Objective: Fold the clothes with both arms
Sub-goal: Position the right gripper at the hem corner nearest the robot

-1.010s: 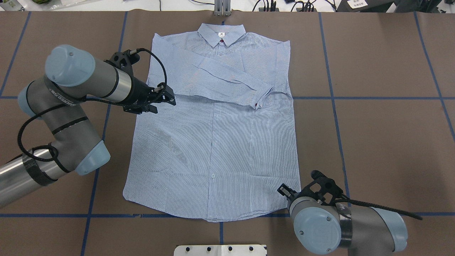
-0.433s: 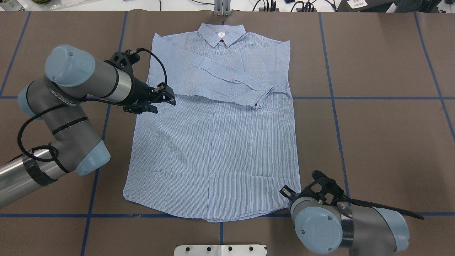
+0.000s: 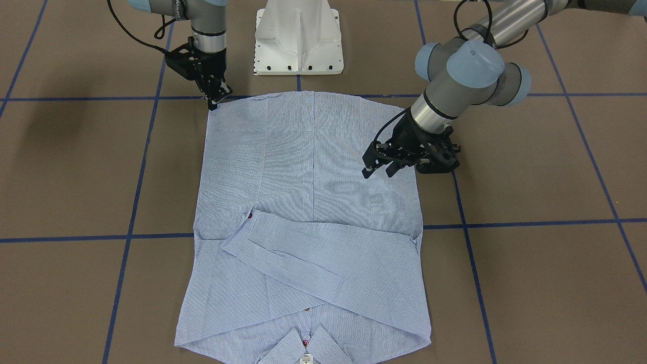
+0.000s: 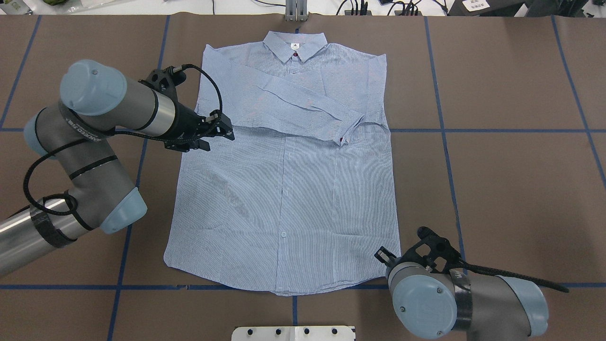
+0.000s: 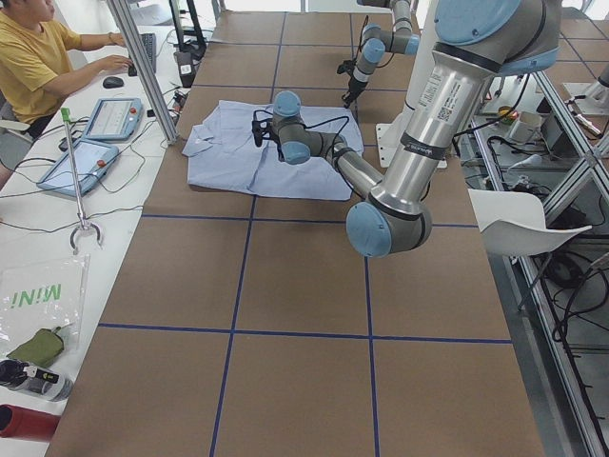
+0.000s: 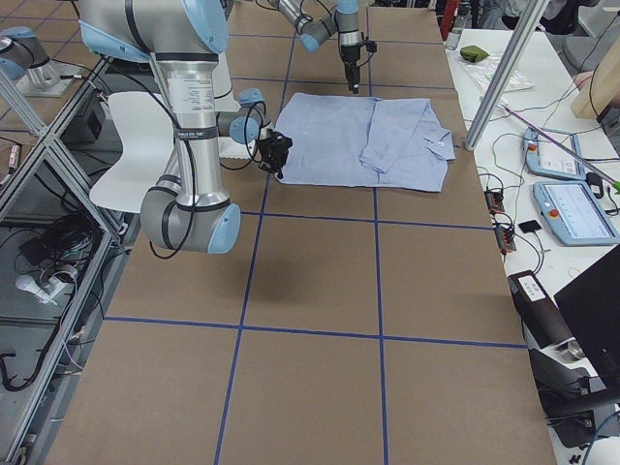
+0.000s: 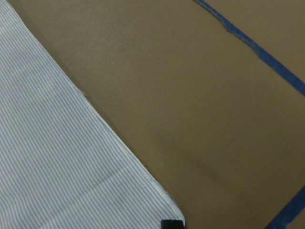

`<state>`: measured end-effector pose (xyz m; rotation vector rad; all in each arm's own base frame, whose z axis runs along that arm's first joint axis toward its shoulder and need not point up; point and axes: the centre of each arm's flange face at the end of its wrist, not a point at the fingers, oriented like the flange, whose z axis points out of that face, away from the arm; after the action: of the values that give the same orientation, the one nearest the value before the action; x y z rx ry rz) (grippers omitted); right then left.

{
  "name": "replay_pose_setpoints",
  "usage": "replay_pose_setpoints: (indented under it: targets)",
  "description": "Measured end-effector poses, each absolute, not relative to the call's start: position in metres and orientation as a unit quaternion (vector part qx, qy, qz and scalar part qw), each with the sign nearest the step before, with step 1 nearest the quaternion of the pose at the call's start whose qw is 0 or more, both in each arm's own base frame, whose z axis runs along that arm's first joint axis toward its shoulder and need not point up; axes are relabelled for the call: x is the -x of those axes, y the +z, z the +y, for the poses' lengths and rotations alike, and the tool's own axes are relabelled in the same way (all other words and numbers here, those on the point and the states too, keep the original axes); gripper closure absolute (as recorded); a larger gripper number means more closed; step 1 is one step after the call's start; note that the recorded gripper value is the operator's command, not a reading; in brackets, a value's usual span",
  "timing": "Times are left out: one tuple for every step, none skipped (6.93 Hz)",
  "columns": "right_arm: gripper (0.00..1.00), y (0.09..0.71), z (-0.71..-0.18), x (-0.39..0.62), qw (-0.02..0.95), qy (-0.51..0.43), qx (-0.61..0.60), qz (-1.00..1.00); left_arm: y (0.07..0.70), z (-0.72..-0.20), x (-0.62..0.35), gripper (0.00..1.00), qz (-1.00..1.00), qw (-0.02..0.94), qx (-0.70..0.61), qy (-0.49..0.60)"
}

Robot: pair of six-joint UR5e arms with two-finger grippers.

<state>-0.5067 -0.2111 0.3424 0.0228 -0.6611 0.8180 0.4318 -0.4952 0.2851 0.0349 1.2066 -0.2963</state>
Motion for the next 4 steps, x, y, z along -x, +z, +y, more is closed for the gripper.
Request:
replay_pose_setpoints:
  targets:
    - [0.31, 0.3415, -0.2104, 0.5067, 0.865, 0.39, -0.011, -0.316, 0.2854, -0.4953, -0.4319, 0.28, 0.565, 0.813, -0.016, -0.139]
    - [0.29, 0.3426, -0.2096, 0.5078, 0.866, 0.389, -0.011, -0.314, 0.2856, -0.4954, -0.432, 0.28, 0.565, 0.813, -0.016, -0.139]
    - [0.29, 0.3439, -0.2081, 0.5094, 0.867, 0.388, -0.012, -0.313, 0.2856, -0.4954, -0.432, 0.28, 0.565, 0.813, -0.016, -0.139]
    - [0.33, 0.3439, -0.2059, 0.5109, 0.868, 0.386, -0.011, -0.313, 0.2859, -0.4954, -0.4321, 0.28, 0.565, 0.813, -0.016, -0.139]
